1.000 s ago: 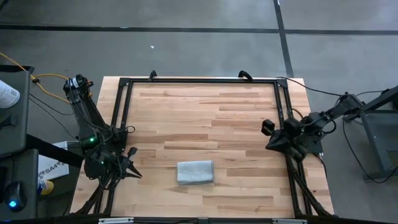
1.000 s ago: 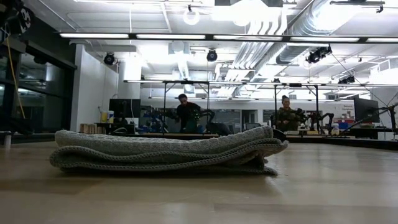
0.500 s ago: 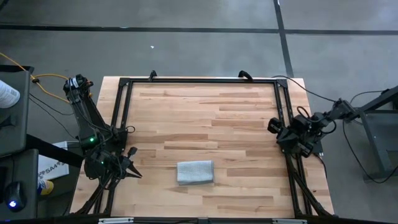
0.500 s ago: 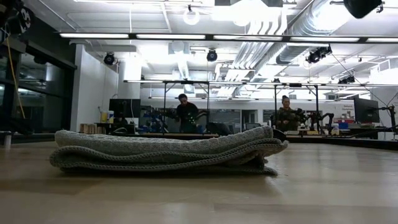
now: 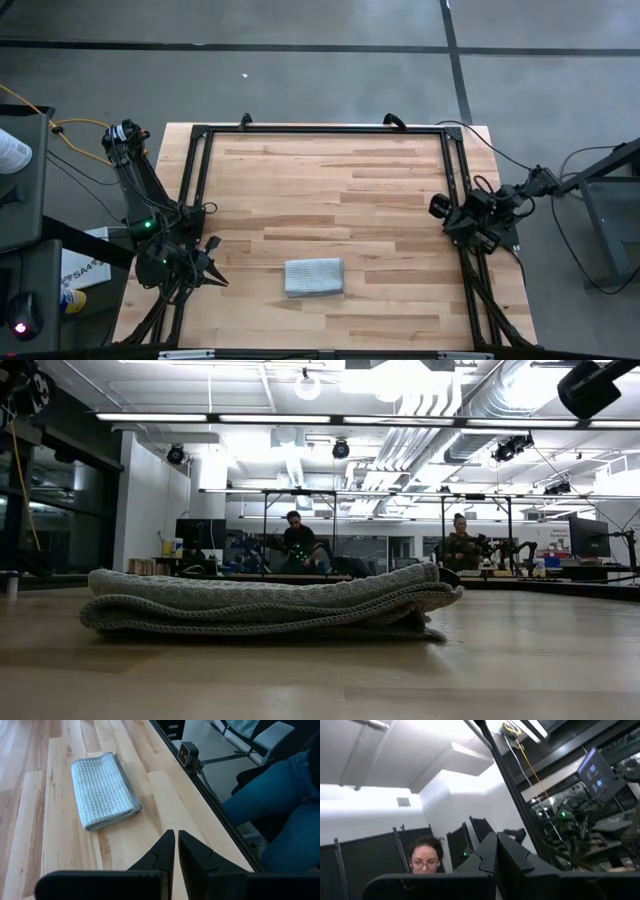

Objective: Fold microfiber towels
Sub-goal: Return to Home Position

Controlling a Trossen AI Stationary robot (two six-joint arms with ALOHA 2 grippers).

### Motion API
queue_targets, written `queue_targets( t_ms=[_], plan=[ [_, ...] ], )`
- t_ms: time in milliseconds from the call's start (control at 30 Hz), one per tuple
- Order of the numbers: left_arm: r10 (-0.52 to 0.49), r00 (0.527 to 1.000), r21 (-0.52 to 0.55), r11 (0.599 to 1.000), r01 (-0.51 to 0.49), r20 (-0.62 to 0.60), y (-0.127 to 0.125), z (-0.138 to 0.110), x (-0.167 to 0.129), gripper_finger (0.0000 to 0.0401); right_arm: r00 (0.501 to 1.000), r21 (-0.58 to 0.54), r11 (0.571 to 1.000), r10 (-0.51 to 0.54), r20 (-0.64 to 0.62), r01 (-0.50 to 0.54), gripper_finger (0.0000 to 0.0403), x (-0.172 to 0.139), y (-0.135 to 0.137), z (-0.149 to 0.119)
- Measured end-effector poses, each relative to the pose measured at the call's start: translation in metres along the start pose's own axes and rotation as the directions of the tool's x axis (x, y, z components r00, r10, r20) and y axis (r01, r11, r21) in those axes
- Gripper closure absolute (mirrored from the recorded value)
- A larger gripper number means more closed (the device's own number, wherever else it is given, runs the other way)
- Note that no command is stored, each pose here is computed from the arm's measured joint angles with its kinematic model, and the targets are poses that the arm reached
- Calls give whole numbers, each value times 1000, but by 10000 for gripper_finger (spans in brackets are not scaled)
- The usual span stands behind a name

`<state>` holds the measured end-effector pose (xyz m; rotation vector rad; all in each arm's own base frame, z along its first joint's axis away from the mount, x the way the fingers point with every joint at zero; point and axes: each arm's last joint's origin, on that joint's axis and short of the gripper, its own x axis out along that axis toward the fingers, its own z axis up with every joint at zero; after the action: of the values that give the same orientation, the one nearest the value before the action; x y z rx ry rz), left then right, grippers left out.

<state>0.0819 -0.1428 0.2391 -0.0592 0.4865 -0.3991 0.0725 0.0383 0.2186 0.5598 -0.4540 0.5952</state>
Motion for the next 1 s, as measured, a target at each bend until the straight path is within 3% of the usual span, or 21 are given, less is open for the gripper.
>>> queue_targets(
  t_ms=[233,533,667,1000],
  plan=[
    [2,1000,2,1000,-2,-2,0,0,0,377,984,-30,998,-53,-172,49,401,-2,-7,-16],
    [2,1000,2,1000,-2,-2,0,0,0,377,886,-130,982,-182,-425,139,401,-11,-19,-41],
    [2,1000,2,1000,-2,-2,0,0,0,377,855,-202,959,-271,-442,199,401,-14,-23,-45],
    [-6,1000,1,1000,6,-6,0,0,0,377,846,-216,967,-225,-483,134,401,-15,-22,-47]
  ],
)
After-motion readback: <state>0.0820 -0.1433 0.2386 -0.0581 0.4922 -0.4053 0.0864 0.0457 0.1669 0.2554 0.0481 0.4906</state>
